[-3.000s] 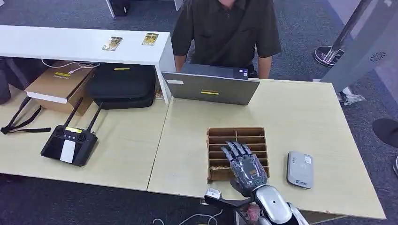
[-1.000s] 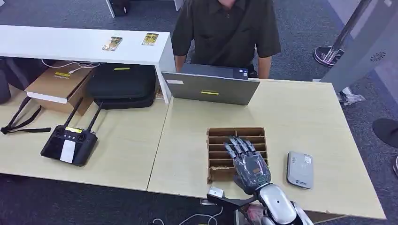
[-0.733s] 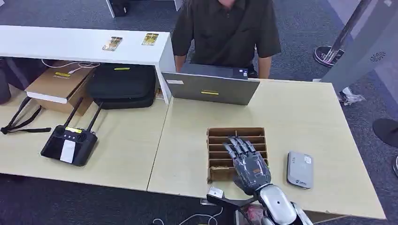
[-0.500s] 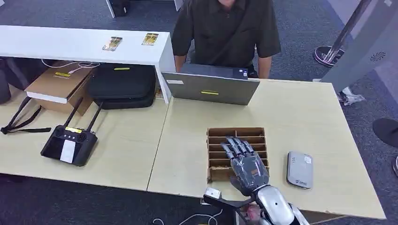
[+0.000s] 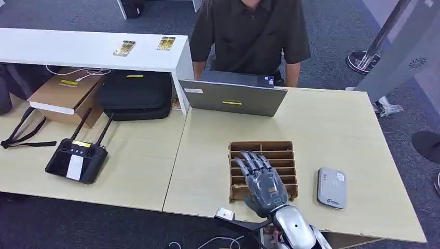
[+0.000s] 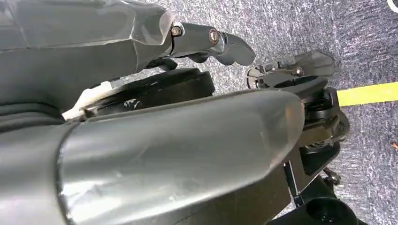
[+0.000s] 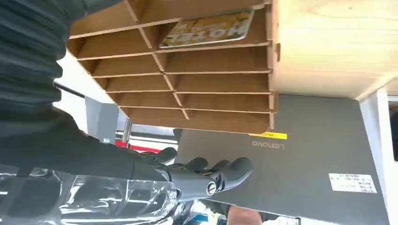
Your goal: Pass the card to the sensor for recognition and then transmit it.
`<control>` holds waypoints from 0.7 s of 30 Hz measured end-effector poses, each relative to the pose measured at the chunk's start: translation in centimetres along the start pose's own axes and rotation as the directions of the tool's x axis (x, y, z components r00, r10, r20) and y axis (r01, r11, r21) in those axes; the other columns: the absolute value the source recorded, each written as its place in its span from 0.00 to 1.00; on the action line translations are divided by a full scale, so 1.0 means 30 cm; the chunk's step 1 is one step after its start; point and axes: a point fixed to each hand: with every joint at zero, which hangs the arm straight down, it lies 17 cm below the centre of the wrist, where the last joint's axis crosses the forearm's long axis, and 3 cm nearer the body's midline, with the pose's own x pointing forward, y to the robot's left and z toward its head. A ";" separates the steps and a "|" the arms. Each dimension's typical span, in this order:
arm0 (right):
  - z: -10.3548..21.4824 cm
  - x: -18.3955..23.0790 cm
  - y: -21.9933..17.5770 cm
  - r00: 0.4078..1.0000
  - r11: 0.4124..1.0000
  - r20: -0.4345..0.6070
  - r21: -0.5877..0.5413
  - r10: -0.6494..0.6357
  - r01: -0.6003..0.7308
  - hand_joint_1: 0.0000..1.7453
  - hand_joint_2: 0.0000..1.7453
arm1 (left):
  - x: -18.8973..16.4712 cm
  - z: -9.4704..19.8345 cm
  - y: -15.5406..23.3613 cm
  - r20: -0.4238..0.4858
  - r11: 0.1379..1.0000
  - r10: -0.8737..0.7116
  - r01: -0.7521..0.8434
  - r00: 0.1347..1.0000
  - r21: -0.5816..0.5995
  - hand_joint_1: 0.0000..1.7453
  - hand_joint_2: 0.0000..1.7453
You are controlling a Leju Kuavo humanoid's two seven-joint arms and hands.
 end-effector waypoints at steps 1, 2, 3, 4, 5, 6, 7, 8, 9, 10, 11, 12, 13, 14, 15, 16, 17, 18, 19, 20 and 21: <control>-0.002 0.004 -0.002 1.000 1.000 0.001 0.000 -0.002 0.002 0.00 1.00 | 0.000 0.000 0.000 0.001 1.000 0.002 -0.002 1.000 0.000 0.00 0.00; -0.005 0.009 -0.004 1.000 1.000 0.003 -0.001 -0.004 0.004 0.00 1.00 | 0.000 0.000 0.000 0.001 1.000 0.005 -0.005 1.000 0.000 0.00 0.00; -0.007 0.013 -0.006 1.000 1.000 0.004 -0.002 -0.006 0.006 0.00 1.00 | 0.001 0.000 0.000 0.001 1.000 0.007 -0.007 1.000 -0.001 0.00 0.00; -0.009 0.016 -0.008 1.000 1.000 0.006 -0.003 -0.007 0.007 0.00 1.00 | 0.001 0.000 0.000 0.002 1.000 0.008 -0.008 1.000 -0.001 0.00 0.00; -0.011 0.018 -0.009 1.000 1.000 0.007 -0.003 -0.008 0.008 0.00 1.00 | 0.001 0.000 -0.001 0.003 1.000 0.009 -0.009 1.000 -0.001 0.00 0.00; -0.013 0.019 -0.009 1.000 1.000 0.007 -0.002 -0.009 0.009 0.00 1.00 | 0.001 0.000 -0.001 0.004 1.000 0.009 -0.009 1.000 -0.001 0.00 0.00; -0.013 0.020 -0.007 1.000 1.000 0.007 0.001 -0.011 0.011 0.00 1.00 | 0.001 0.000 -0.001 0.004 1.000 0.009 -0.009 1.000 -0.001 0.00 0.00; -0.013 0.019 -0.004 1.000 1.000 0.007 0.004 -0.012 0.012 0.00 1.00 | 0.001 0.000 -0.001 0.004 1.000 0.009 -0.009 1.000 -0.001 0.00 0.00; -0.012 0.019 -0.001 1.000 1.000 0.006 0.007 -0.013 0.013 0.00 1.00 | 0.001 0.000 -0.001 0.004 1.000 0.009 -0.009 1.000 -0.001 0.00 0.00; -0.011 0.019 0.001 1.000 1.000 0.006 0.009 -0.015 0.015 0.00 1.00 | 0.000 0.000 0.000 0.004 1.000 0.009 -0.009 1.000 0.000 0.00 0.00; -0.011 0.020 0.004 1.000 1.000 0.006 0.011 -0.018 0.018 0.01 1.00 | 0.000 0.000 -0.001 0.004 1.000 0.008 -0.008 1.000 0.000 0.00 0.00; -0.010 0.020 0.008 1.000 1.000 0.006 0.014 -0.022 0.022 0.05 1.00 | 0.000 0.000 0.000 0.004 1.000 0.009 -0.009 1.000 0.000 0.00 0.00; -0.009 0.021 0.012 1.000 1.000 0.007 0.016 -0.022 0.022 0.11 1.00 | 0.000 0.000 0.000 0.004 1.000 0.009 -0.009 1.000 0.000 0.00 0.00; -0.009 0.020 0.016 1.000 1.000 0.007 0.019 -0.023 0.023 0.20 1.00 | 0.000 0.000 0.001 0.004 1.000 0.010 -0.010 1.000 0.001 0.00 0.00; -0.008 0.020 0.020 1.000 1.000 0.006 0.021 -0.023 0.023 0.22 1.00 | 0.000 0.000 0.001 0.004 1.000 0.010 -0.010 1.000 0.001 0.00 0.00; -0.008 0.020 0.023 1.000 0.999 0.006 0.023 -0.024 0.023 0.23 1.00 | 0.000 0.000 0.001 0.004 1.000 0.009 -0.009 1.000 0.001 0.00 0.00; -0.007 0.019 0.025 1.000 0.999 0.006 0.024 -0.024 0.024 0.22 1.00 | 0.000 0.000 0.001 0.004 1.000 0.010 -0.010 1.000 0.001 0.00 0.00; -0.007 0.019 0.028 1.000 0.999 0.005 0.026 -0.024 0.024 0.22 1.00 | -0.001 0.000 0.002 0.002 1.000 0.010 -0.010 1.000 0.002 0.00 0.00; -0.007 0.019 0.029 1.000 0.999 0.005 0.027 -0.024 0.024 0.21 1.00 | -0.001 0.000 0.002 0.002 1.000 0.010 -0.010 1.000 0.002 0.00 0.00; -0.007 0.018 0.031 1.000 0.999 0.005 0.028 -0.024 0.024 0.21 1.00 | 0.000 0.000 0.002 0.002 1.000 0.010 -0.010 1.000 0.002 0.00 0.00; -0.007 0.018 0.032 1.000 0.999 0.004 0.029 -0.024 0.024 0.21 1.00 | 0.000 0.000 0.002 0.002 1.000 0.010 -0.010 1.000 0.002 0.00 0.00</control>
